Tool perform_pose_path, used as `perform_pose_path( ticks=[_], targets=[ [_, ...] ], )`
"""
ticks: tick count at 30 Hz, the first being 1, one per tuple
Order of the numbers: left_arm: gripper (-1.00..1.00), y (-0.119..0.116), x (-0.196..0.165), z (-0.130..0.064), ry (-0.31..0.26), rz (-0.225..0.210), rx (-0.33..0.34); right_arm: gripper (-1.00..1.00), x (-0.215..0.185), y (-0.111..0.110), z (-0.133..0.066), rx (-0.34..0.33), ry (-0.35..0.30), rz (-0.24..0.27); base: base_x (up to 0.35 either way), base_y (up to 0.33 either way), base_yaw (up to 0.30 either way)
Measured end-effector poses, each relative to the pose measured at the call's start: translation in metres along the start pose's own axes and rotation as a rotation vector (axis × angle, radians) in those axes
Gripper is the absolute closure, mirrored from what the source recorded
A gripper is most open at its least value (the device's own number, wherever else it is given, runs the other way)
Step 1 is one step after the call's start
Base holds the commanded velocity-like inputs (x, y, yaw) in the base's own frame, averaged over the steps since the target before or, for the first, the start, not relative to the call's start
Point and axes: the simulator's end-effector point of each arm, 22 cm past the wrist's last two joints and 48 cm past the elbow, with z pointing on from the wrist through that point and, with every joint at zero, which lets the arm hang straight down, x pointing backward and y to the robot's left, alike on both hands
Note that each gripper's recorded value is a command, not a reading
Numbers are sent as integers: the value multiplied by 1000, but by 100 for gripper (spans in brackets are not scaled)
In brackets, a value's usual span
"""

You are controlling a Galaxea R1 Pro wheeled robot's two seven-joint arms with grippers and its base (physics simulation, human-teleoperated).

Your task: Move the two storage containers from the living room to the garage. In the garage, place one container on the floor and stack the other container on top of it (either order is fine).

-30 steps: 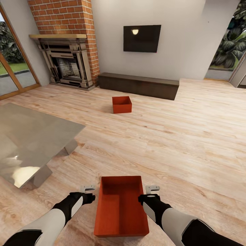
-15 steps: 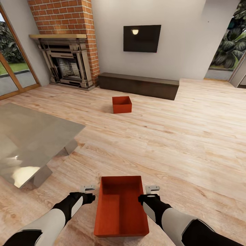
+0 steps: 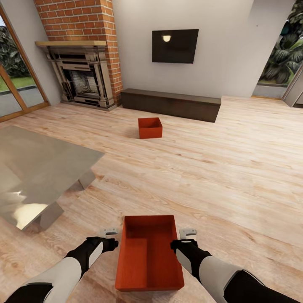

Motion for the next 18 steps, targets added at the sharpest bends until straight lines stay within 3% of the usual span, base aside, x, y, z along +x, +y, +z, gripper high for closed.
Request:
perform_pose_path(
  ticks=[18],
  targets=[
    [-100, 1, 16, 31, 1, 1, 0, -100, 15, 8, 29, -11, -12, 5, 0, 0, 0]
  ],
)
